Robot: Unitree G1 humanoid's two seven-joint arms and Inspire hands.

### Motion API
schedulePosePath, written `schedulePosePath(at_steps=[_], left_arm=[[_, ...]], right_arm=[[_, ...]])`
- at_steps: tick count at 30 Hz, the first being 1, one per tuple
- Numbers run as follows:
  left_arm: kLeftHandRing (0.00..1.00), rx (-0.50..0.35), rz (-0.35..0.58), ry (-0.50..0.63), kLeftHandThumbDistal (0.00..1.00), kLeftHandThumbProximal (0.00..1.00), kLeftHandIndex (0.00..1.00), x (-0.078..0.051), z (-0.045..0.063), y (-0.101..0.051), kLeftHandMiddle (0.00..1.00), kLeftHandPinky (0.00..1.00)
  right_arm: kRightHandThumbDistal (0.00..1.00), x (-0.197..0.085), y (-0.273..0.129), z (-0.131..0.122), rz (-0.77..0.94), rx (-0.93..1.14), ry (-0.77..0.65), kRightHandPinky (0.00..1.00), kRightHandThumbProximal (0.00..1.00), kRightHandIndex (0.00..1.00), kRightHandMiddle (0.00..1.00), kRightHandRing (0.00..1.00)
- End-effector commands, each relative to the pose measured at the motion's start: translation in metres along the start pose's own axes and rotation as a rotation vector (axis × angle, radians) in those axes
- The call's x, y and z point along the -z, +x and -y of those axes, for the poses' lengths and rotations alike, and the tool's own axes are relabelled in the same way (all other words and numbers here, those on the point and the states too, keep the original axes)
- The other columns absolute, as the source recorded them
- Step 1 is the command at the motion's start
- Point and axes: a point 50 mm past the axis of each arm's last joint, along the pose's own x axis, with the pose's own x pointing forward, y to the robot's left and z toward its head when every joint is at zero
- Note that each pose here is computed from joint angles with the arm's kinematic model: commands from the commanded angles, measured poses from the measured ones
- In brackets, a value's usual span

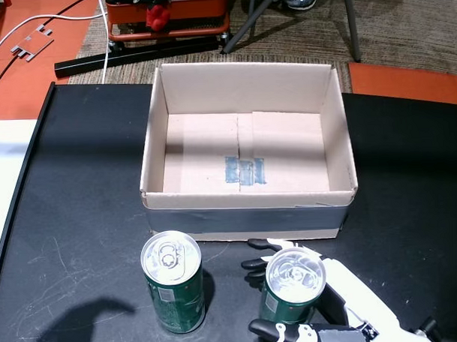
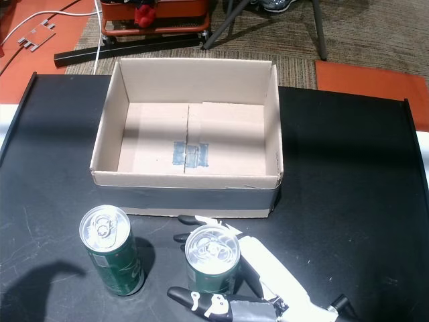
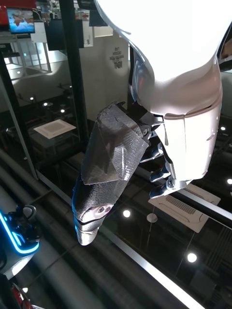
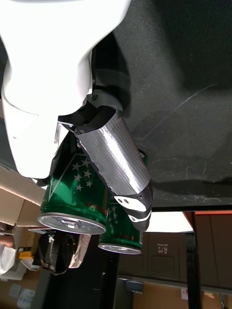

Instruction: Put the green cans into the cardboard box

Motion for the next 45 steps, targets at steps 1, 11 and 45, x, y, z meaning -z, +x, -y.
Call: schedulePosePath(at_steps=[1,11,45], left_arm=[[0.89,-0.021,0.012,-0.004,0.94,0.64,0.65,-0.0014,0.0017,-0.0027,0.78,0.86],[0.88,-0.023,0.009,-0.014,0.92,0.58,0.65,-0.0018,0.0019,-0.0032,0.76,0.85],[0.88,-0.028,0.012,-0.020,0.86,0.63,0.64,-0.0008,0.0017,-0.0035,0.75,0.87]], right_arm=[[1.00,0.0010,0.0008,-0.0008,-0.004,0.002,0.013,0.88,0.49,0.75,0.76,0.80],[1.00,0.0025,0.0024,-0.0015,-0.007,0.016,0.036,0.84,0.44,0.69,0.73,0.78],[1.00,0.0035,0.0070,0.0000,0.033,0.071,0.091,0.45,0.34,0.42,0.42,0.44]])
